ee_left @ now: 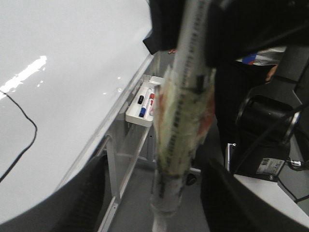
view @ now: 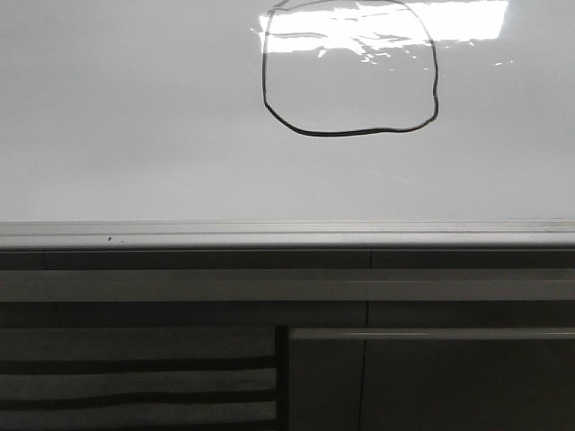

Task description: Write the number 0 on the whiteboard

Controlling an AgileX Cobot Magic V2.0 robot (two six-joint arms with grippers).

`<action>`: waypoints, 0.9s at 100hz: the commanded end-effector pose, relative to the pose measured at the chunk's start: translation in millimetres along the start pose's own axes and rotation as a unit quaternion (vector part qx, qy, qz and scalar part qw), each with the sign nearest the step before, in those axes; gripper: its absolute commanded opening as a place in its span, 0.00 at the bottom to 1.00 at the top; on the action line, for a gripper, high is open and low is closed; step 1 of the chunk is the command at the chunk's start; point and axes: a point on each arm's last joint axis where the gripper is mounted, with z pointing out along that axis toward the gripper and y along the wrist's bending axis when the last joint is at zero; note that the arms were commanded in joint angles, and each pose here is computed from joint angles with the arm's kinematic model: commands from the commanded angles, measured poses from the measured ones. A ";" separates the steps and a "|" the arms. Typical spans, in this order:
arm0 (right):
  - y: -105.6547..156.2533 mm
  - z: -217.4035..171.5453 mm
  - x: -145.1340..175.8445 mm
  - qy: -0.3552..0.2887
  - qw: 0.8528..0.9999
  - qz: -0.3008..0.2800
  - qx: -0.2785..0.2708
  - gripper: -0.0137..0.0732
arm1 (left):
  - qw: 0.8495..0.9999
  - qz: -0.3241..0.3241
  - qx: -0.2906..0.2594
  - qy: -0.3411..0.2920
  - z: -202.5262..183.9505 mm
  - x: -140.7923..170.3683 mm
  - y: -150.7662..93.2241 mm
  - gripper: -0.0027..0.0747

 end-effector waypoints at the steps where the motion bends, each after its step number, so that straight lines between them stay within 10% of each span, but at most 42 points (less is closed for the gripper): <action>1: 3.2 -5.8 -19.7 -0.059 0.998 0.000 -0.019 0.07 | 1.000 0.003 0.000 -0.017 -3.1 -11.7 -0.8 0.49; 62: 2.6 -5.0 -15.3 -0.035 0.999 0.009 -0.012 0.07 | 0.999 0.011 0.024 -0.022 -5.4 -18.2 -5.8 0.41; 90: 2.7 -5.0 -15.3 -0.035 0.999 0.014 -0.012 0.07 | 0.999 0.011 0.024 -0.022 -5.4 -18.2 -5.8 0.21</action>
